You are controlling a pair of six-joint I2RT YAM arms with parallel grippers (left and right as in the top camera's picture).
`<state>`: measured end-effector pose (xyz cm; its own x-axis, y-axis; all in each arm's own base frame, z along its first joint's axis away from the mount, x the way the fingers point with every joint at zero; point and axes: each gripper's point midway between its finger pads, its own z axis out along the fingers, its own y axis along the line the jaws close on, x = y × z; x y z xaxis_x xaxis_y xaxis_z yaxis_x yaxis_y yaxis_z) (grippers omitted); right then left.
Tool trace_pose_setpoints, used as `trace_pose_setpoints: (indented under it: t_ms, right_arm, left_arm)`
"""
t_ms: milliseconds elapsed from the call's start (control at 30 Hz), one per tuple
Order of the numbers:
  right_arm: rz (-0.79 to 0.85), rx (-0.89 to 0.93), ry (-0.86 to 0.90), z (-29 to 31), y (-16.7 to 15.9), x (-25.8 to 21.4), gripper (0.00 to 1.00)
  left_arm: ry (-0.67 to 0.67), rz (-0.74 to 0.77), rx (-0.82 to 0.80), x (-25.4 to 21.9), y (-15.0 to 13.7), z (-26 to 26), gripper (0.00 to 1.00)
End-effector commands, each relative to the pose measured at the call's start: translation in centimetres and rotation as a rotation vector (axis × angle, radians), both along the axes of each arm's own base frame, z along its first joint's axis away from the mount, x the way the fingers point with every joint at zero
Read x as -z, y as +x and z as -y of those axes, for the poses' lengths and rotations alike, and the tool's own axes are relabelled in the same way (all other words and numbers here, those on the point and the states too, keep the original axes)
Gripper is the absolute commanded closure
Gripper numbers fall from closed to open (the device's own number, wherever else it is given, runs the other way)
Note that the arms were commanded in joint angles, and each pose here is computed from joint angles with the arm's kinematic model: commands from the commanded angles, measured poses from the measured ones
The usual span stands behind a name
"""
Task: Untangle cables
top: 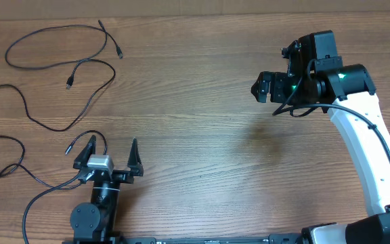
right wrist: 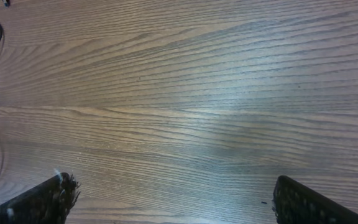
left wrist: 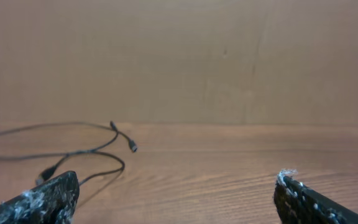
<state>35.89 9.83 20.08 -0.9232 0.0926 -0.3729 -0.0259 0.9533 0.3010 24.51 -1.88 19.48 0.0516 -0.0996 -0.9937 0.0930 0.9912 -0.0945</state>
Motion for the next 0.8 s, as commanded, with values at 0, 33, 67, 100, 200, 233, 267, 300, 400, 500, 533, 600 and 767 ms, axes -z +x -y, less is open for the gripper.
trace_pose_setpoints:
  t_ms: [0,33,67,100,200,233,267,300,400,500,533,600,767]
  right_arm:
    - [0.041,0.000,-0.002,0.1,0.1,-1.3,0.00]
    - [0.041,0.000,-0.002,0.1,0.1,-1.3,0.00]
    - [0.041,0.000,-0.002,0.1,0.1,-1.3,0.00]
    - [0.041,0.000,-0.002,0.1,0.1,-1.3,0.00]
    - [0.041,0.000,-0.002,0.1,0.1,-1.3,0.00]
    - [0.041,0.000,-0.002,0.1,0.1,-1.3,0.00]
    - [0.041,0.000,-0.002,0.1,0.1,-1.3,0.00]
    - [0.041,0.000,-0.002,0.1,0.1,-1.3,0.00]
    - [0.041,0.000,-0.002,0.1,0.1,-1.3,0.00]
    - [0.041,0.000,-0.002,0.1,0.1,-1.3,0.00]
    - [0.041,0.000,-0.002,0.1,0.1,-1.3,0.00]
    - [0.041,0.000,-0.002,0.1,0.1,-1.3,0.00]
    - [0.041,0.000,-0.002,0.1,0.1,-1.3,0.00]
  left_arm:
    - [-0.065,-0.033,-0.050,1.2,0.1,-1.0,0.00]
    - [-0.064,-0.039,-0.050,1.4,0.1,-1.0,0.01]
    - [-0.064,-0.042,-0.051,1.5,0.1,-1.0,0.00]
    - [-0.061,-0.049,-0.053,1.6,0.2,-1.0,0.00]
    - [-0.009,-0.095,-0.056,2.8,0.1,-1.0,0.00]
    - [0.000,-0.113,-0.056,3.3,0.1,-1.0,0.01]
    - [0.012,-0.137,-0.063,3.9,0.1,-1.1,0.00]
    - [0.034,-0.134,-0.062,3.9,0.1,-1.1,0.00]
    - [0.055,-0.134,-0.076,3.9,0.1,-1.4,0.01]
    - [0.068,-0.133,-0.090,3.9,0.1,-1.6,0.01]
    - [0.068,-0.133,-0.097,3.9,0.1,-1.7,0.00]
    - [0.090,-0.133,-0.104,3.9,0.1,-1.9,0.01]
    - [0.090,-0.133,-0.092,3.9,0.1,-1.6,0.00]
